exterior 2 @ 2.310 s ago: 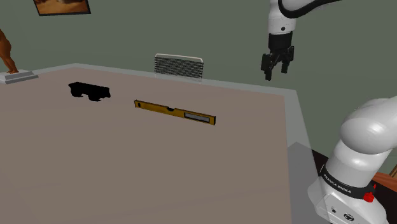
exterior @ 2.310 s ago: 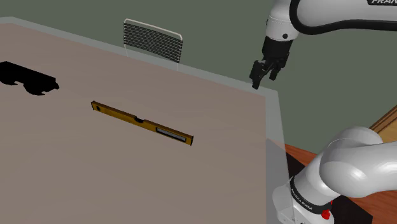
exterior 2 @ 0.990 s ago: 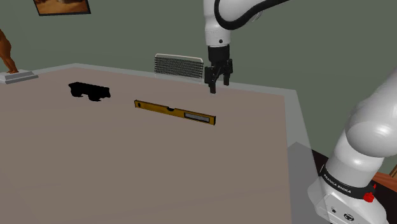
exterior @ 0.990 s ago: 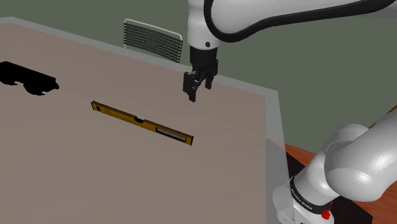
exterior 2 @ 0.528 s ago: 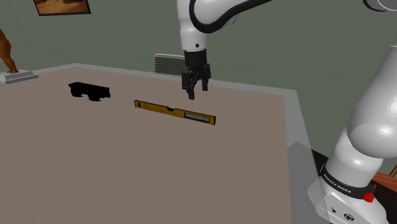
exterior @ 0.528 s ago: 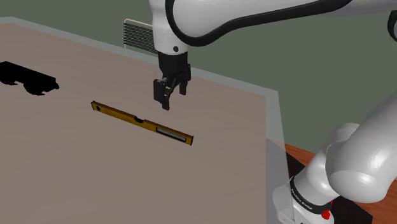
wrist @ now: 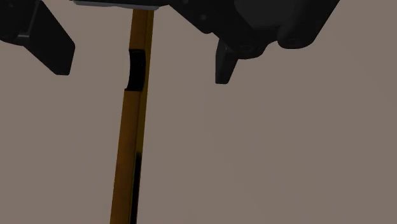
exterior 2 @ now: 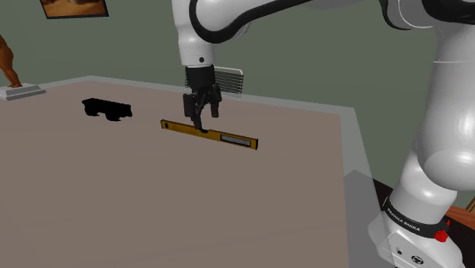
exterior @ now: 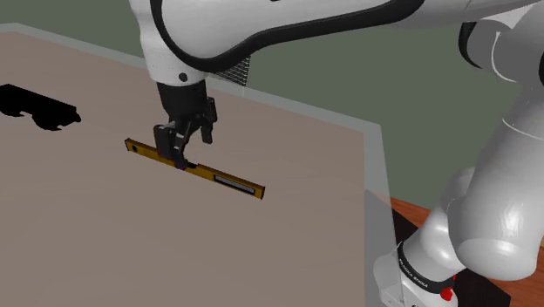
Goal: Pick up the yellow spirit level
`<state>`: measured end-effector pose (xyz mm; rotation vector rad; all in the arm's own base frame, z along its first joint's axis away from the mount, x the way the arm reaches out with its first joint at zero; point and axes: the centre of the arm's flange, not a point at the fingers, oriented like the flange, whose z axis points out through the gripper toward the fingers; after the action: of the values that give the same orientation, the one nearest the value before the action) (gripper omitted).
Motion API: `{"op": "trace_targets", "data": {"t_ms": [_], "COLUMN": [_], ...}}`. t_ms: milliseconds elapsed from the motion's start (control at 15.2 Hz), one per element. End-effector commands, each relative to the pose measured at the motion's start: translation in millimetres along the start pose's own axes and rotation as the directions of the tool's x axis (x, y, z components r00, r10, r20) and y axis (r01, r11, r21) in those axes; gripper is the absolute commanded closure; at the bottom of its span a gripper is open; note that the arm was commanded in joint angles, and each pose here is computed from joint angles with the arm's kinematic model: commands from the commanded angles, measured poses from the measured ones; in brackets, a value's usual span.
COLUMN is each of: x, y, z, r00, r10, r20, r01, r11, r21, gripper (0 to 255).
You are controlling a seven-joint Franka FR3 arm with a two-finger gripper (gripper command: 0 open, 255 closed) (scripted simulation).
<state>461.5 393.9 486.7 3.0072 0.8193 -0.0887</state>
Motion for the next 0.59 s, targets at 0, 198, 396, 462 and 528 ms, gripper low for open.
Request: {"op": "trace_targets", "data": {"t_ms": [0, 198, 396, 462, 528], "x": [9.8, 10.7, 11.7, 11.8, 11.9], "y": [-9.2, -9.3, -9.4, -9.4, -9.4], "z": [4.6, 20.4, 36.3, 39.3, 39.3], "r00": [1.0, 1.0, 1.0, 1.0, 1.0], "r10": [-0.019, -0.019, -0.019, -0.019, -0.019], "r20": [0.0, 0.0, 0.0, 0.0, 0.0], "r01": [0.019, 0.019, 0.019, 0.019, 0.019], "r11": [1.0, 1.0, 1.0, 1.0, 1.0], "r21": [0.005, 0.005, 0.005, 0.005, 0.005], "gripper": [0, 0, 0, 0, 0]}}
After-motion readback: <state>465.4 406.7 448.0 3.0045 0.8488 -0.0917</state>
